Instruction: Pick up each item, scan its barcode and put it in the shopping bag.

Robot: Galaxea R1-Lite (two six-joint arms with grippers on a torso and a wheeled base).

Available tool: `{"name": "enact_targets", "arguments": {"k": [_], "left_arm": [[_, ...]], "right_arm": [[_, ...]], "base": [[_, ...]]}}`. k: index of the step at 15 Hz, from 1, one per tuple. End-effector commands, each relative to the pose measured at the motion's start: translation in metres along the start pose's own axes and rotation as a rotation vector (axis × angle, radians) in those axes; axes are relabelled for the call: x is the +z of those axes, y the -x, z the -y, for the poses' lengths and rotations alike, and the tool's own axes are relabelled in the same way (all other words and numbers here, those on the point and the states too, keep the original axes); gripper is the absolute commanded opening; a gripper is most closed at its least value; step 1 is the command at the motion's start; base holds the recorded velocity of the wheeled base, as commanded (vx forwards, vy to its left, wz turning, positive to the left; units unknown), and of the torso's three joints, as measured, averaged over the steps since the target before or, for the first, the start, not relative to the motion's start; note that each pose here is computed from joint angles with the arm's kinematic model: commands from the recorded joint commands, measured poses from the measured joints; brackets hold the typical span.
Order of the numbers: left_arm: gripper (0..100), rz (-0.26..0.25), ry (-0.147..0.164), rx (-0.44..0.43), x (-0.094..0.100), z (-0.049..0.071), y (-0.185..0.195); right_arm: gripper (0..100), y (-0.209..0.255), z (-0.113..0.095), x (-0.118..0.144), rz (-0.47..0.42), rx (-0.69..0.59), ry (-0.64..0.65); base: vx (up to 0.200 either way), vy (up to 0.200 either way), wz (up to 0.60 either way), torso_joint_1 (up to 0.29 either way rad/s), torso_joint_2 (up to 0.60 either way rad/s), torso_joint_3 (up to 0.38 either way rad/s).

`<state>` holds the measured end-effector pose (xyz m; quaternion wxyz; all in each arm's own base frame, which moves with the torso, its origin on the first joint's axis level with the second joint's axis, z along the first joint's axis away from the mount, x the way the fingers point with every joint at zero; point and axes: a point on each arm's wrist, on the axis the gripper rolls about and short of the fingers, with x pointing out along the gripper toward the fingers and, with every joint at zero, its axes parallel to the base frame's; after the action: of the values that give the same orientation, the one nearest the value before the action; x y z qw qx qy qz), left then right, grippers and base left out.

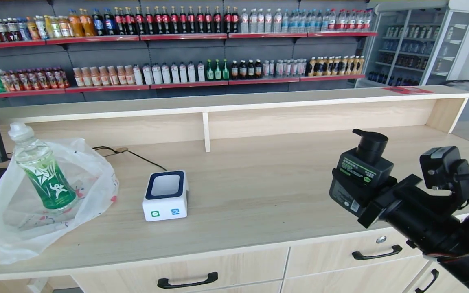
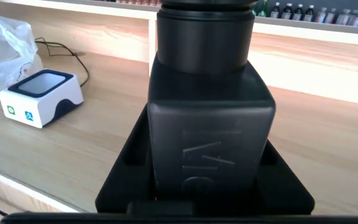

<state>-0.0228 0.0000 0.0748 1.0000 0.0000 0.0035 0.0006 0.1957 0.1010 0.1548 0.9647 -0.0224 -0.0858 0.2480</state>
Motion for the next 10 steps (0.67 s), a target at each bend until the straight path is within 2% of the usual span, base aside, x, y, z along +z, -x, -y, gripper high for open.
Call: {"name": "enact_targets", "arguments": {"k": [1, 2, 10], "left_arm": [[100, 0.001, -0.002, -0.001, 0.0, 0.0, 0.0], [100, 0.001, -0.002, 0.0, 0.0, 0.0, 0.0], [100, 0.001, -0.003, -0.001, 0.0, 0.0, 0.0]], "right_arm": [[0, 0.0012, -0.0004, -0.0005, -0.001, 0.003, 0.0], [0, 0.0011, -0.0007, -0.0005, -0.001, 0.004, 0.001], [0, 0.0016, -0.0007, -0.0004, -0.001, 0.004, 0.001]], "base": [[0.0, 0.2, 0.0, 0.017, 0.01, 0.002], [0.0, 0.2, 0.0, 0.002, 0.0, 0.002], [0.0, 0.0, 0.0, 0.0, 0.0, 0.0]]}}
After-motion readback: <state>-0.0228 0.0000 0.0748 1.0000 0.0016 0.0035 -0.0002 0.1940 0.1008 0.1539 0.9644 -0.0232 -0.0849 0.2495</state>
